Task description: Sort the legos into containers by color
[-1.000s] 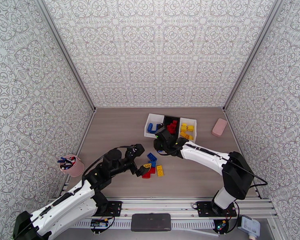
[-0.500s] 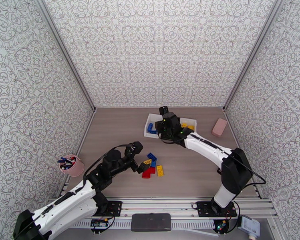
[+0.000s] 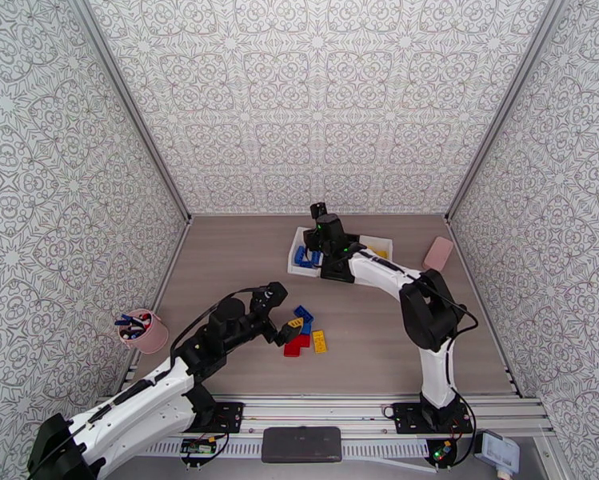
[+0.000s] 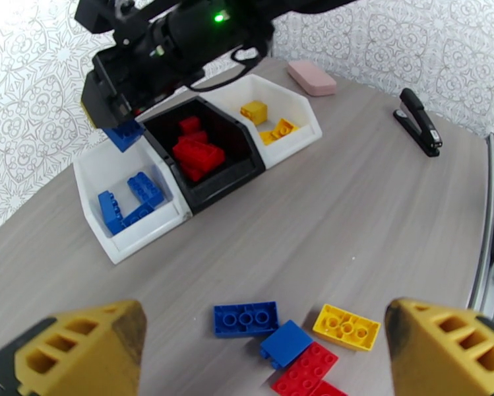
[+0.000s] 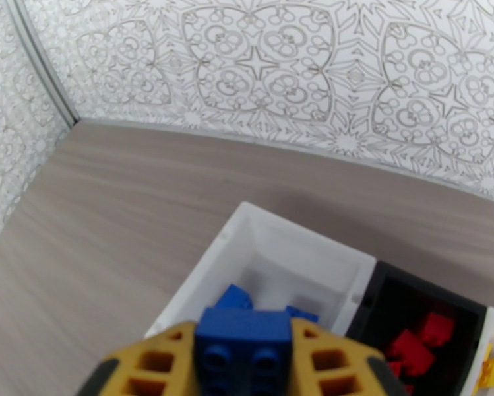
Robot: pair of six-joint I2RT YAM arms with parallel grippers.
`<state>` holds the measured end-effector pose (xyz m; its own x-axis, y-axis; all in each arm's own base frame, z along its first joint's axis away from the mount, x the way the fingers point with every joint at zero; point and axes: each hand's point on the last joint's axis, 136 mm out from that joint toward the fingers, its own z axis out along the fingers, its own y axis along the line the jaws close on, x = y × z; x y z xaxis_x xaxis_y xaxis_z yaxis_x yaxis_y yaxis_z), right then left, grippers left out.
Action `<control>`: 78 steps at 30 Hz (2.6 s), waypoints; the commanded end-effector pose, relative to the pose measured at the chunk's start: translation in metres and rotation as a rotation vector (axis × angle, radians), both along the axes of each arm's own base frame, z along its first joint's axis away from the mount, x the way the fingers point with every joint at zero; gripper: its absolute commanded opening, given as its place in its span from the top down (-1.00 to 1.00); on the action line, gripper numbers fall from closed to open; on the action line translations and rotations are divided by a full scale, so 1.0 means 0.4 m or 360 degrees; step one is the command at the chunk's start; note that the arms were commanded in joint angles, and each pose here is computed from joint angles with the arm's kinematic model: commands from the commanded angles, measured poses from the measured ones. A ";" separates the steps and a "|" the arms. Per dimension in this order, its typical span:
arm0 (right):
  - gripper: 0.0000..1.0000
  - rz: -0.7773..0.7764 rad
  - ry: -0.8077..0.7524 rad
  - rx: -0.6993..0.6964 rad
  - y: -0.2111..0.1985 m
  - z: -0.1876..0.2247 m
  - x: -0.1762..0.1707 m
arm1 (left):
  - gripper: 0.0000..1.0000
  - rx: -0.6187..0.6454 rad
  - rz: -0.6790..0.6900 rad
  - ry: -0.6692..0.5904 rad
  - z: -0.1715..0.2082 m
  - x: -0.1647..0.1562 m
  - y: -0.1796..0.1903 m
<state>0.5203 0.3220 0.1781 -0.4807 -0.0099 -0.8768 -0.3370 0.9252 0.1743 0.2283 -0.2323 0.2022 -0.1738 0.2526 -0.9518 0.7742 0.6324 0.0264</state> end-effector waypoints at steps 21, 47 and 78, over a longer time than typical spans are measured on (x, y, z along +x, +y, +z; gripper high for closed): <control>-0.21 -0.0013 0.0089 0.0007 0.022 -0.010 0.065 | -0.99 0.0050 0.0055 -0.0035 0.040 0.025 0.015; -0.99 0.0627 -0.0363 -0.0236 -0.224 0.163 -0.516 | -0.99 0.0521 0.0356 0.0702 -0.059 0.164 0.027; -0.99 0.1081 -0.0294 -0.0483 -0.256 0.083 -0.698 | -0.99 0.1213 0.0279 0.1252 -0.373 0.198 -0.102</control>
<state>0.2450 0.2221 0.2142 -0.1307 -0.4953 -0.8588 -0.8419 0.5129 -0.1677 0.3119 -0.2726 0.0568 -0.7540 0.6231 -0.2079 0.6381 0.7699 -0.0068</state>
